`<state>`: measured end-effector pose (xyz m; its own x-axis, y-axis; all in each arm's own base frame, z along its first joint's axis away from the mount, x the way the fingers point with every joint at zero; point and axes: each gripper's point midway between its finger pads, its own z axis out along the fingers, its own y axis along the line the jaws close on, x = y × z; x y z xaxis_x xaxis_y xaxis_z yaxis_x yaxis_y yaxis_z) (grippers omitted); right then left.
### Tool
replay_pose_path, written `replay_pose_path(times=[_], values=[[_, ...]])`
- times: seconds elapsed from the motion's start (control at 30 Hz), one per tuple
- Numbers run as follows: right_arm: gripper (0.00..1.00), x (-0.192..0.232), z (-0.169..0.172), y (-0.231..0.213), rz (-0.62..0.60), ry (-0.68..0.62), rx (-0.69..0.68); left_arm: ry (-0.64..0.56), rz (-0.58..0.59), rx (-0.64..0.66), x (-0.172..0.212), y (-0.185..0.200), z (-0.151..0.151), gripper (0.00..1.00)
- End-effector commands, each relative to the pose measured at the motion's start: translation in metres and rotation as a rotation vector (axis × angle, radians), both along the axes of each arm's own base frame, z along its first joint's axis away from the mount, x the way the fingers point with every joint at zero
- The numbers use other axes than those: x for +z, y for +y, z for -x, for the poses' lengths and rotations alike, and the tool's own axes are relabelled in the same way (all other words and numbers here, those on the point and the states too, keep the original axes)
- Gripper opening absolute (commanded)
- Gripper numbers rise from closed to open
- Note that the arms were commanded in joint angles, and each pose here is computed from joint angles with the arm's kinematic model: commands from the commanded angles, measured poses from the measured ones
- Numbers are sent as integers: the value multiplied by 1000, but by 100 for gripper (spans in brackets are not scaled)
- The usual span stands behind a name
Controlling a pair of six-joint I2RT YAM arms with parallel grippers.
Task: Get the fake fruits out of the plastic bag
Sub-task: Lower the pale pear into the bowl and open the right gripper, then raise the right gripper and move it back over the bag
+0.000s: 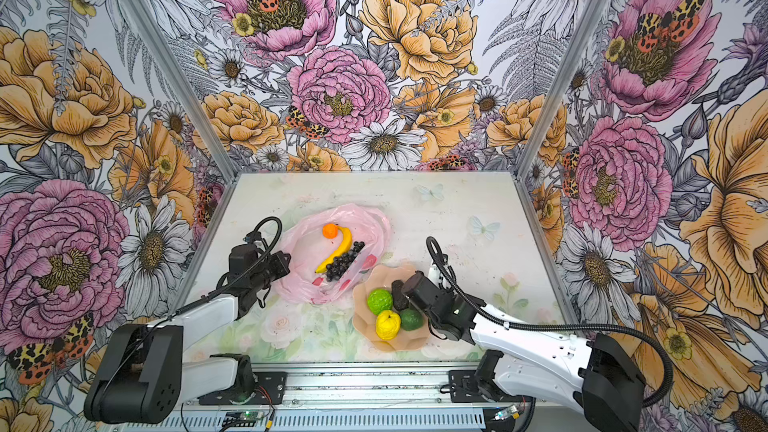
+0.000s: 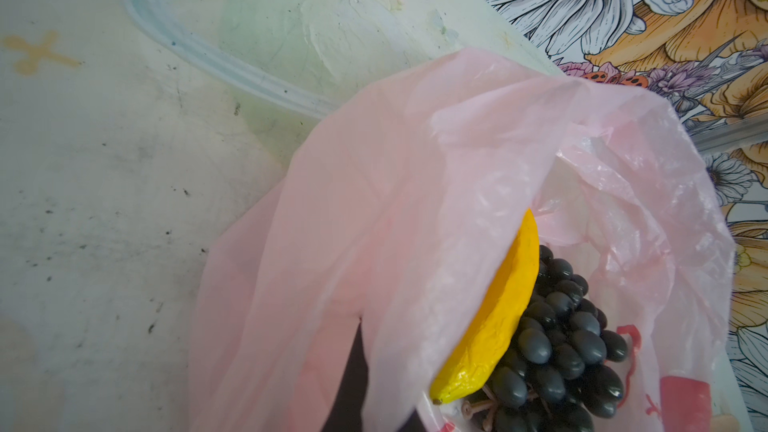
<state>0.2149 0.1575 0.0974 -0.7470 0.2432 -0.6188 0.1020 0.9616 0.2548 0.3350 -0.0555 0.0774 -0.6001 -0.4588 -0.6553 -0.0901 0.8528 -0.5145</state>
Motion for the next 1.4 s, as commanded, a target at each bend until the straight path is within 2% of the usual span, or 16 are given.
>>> replay_pose_path(times=[0.0,0.23,0.37,0.5,0.67,0.87,1.1,1.37], values=[[53,9,-1,0,-14,-28,-2,-32,-18,-17,10,-3,-7,0],[58,31,-13,1,13,-91,14,-32,-27,-19,10,-5,-6,0],[61,61,-28,12,37,-153,46,-31,-63,-37,12,-13,-5,0],[64,88,-44,36,43,-184,102,-47,-78,-65,15,-20,-4,0],[67,103,-65,92,13,-173,232,-79,-77,-104,21,-29,-5,0],[67,95,-91,160,-25,-118,359,-118,-42,-151,29,-39,-4,0],[68,53,-132,236,-74,-14,452,-128,-26,-134,31,-33,-4,0],[68,22,-191,258,-30,-23,500,-130,-11,-126,31,-29,-5,0]])
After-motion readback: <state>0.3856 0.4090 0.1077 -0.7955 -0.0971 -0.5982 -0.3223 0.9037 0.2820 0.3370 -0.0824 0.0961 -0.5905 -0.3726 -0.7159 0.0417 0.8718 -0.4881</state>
